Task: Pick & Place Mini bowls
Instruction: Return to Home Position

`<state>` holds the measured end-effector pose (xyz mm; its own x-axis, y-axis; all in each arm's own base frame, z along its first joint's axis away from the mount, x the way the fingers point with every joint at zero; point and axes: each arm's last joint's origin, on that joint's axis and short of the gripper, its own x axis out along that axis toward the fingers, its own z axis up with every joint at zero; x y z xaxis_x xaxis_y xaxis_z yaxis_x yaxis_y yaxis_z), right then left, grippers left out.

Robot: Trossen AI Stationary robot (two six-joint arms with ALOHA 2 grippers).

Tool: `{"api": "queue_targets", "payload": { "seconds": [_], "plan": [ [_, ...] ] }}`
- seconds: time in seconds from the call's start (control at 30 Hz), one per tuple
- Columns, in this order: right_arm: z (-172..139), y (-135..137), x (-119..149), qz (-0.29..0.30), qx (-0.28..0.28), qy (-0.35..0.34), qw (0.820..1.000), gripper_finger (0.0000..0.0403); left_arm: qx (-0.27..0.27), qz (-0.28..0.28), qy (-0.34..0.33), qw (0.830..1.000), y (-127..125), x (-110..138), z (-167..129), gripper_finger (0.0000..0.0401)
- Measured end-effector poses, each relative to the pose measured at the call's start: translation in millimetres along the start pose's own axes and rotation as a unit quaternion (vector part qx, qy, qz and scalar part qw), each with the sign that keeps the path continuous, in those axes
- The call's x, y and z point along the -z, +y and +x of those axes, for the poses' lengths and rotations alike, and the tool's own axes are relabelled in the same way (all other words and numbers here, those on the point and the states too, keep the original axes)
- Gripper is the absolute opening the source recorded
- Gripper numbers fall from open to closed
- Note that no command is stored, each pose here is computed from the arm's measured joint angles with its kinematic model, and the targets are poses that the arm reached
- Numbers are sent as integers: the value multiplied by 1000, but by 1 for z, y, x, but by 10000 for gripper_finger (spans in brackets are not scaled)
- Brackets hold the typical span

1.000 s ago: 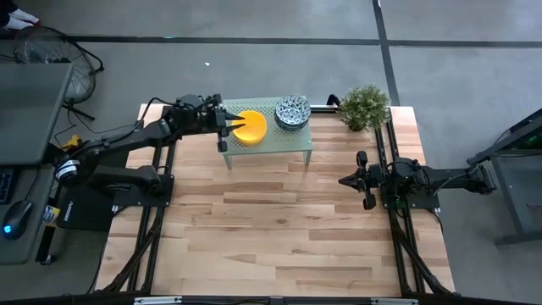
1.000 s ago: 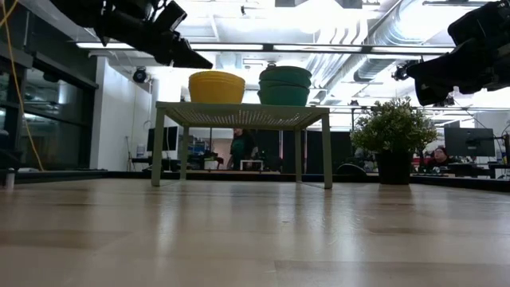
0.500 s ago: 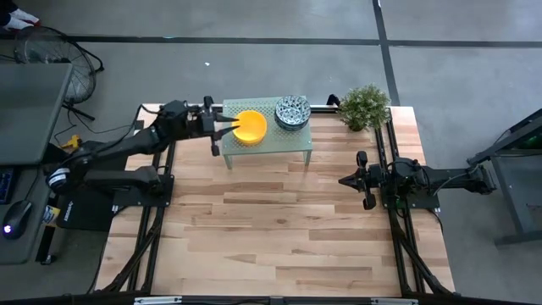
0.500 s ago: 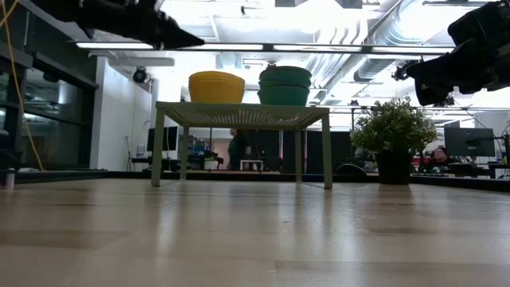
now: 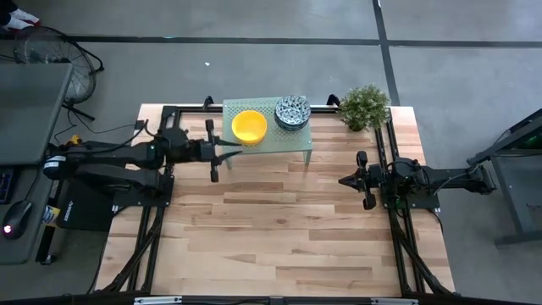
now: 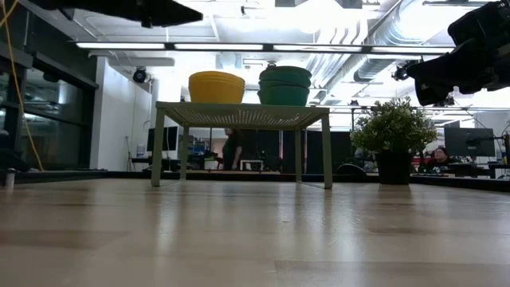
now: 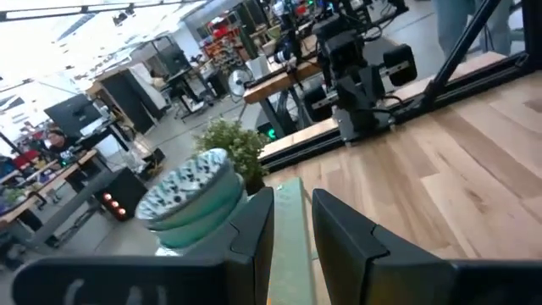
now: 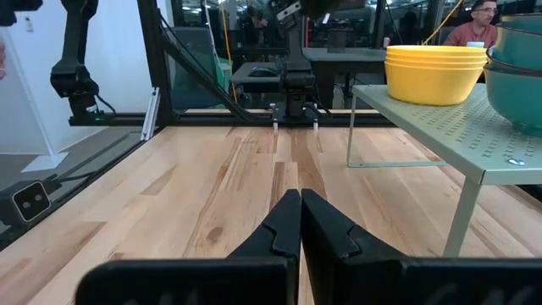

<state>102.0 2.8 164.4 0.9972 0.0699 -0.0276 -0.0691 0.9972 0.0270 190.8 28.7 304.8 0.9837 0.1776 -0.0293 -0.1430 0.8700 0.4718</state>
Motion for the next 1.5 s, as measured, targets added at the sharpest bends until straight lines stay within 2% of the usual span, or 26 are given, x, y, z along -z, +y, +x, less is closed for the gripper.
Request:
{"api": "queue_targets", "payload": {
  "seconds": [0.27,0.47,0.7,0.93,1.1,1.5],
  "plan": [
    [0,0,0,0,0,0,1000,0,-8,-17,-27,999,-28,18,5,78],
    [0,0,0,0,0,0,1000,0,-35,3,-38,999,-35,28,2,78],
    [0,0,0,0,0,0,1000,0,-51,1,-85,995,-48,65,-17,78],
    [0,0,0,0,0,0,1000,0,-33,0,-78,996,-48,97,-33,78],
    [0,0,0,0,0,0,1000,0,-12,4,-117,993,-48,103,-47,78],
    [0,0,0,0,0,0,1000,0,-31,4,-166,986,-46,97,-74,78]
  ]
}}
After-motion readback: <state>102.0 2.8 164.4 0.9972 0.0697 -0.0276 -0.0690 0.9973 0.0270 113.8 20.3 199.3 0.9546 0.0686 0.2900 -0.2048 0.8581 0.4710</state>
